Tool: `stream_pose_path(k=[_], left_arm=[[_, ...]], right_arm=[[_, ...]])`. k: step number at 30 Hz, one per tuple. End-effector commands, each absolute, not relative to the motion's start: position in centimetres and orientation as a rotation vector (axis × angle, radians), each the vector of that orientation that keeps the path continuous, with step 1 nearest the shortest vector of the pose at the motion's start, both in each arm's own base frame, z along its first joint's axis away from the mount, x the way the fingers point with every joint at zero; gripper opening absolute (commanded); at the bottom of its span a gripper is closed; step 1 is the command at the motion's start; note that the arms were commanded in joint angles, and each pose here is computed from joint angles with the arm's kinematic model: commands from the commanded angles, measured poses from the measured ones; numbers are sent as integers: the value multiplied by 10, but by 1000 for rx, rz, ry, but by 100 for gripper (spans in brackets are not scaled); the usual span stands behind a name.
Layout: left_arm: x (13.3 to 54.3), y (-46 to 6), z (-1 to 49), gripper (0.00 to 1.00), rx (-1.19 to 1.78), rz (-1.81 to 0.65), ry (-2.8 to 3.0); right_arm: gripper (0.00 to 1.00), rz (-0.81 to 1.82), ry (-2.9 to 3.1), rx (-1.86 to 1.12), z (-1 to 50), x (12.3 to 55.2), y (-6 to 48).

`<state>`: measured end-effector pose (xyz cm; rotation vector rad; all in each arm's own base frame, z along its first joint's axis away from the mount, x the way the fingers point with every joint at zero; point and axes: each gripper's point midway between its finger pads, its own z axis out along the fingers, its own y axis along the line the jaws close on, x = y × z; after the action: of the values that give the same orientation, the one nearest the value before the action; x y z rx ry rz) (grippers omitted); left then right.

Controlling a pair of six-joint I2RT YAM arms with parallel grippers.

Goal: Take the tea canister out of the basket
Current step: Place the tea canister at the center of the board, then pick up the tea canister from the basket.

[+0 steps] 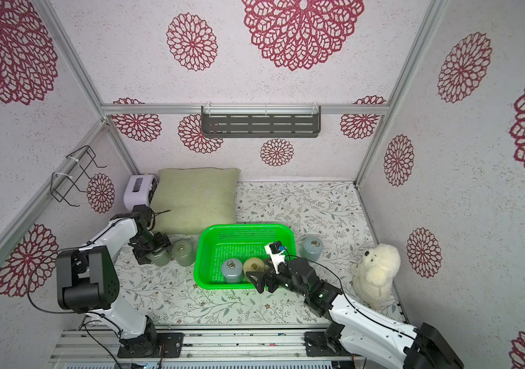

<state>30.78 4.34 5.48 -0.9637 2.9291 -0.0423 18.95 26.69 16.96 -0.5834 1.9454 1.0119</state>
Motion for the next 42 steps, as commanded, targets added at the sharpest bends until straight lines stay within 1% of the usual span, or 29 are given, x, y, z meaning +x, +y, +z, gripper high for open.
stream_pose_path(k=[1,5,9,11,15,19,25,30,32,35,42], left_arm=[[322,48,59,74,-946,-58,2899],[321,49,56,76,-952,-44,2904],[321,49,53,85,-954,-46,2914],[321,48,52,100,-954,-46,2920],[321,48,57,97,-950,-52,2907],[323,46,70,97,-953,-78,2870],[322,40,108,97,-955,-150,2759],[316,33,146,97,-901,-198,2643],[314,23,162,97,-854,-245,2589],[310,-8,179,97,-740,-387,2542],[293,-62,207,97,-517,-551,2438]], right_arm=[[99,1008,1861,-584,196,193,268],[99,1002,1864,-587,196,193,268],[99,997,1862,-583,197,194,267],[99,996,1859,-581,198,194,267],[99,990,1862,-579,197,194,266],[99,967,1864,-565,197,197,263],[99,911,1875,-520,196,206,257],[99,846,1908,-495,201,215,255],[99,822,1928,-476,204,219,253],[99,753,2001,-438,201,227,249],[99,613,2176,-420,189,234,242]])
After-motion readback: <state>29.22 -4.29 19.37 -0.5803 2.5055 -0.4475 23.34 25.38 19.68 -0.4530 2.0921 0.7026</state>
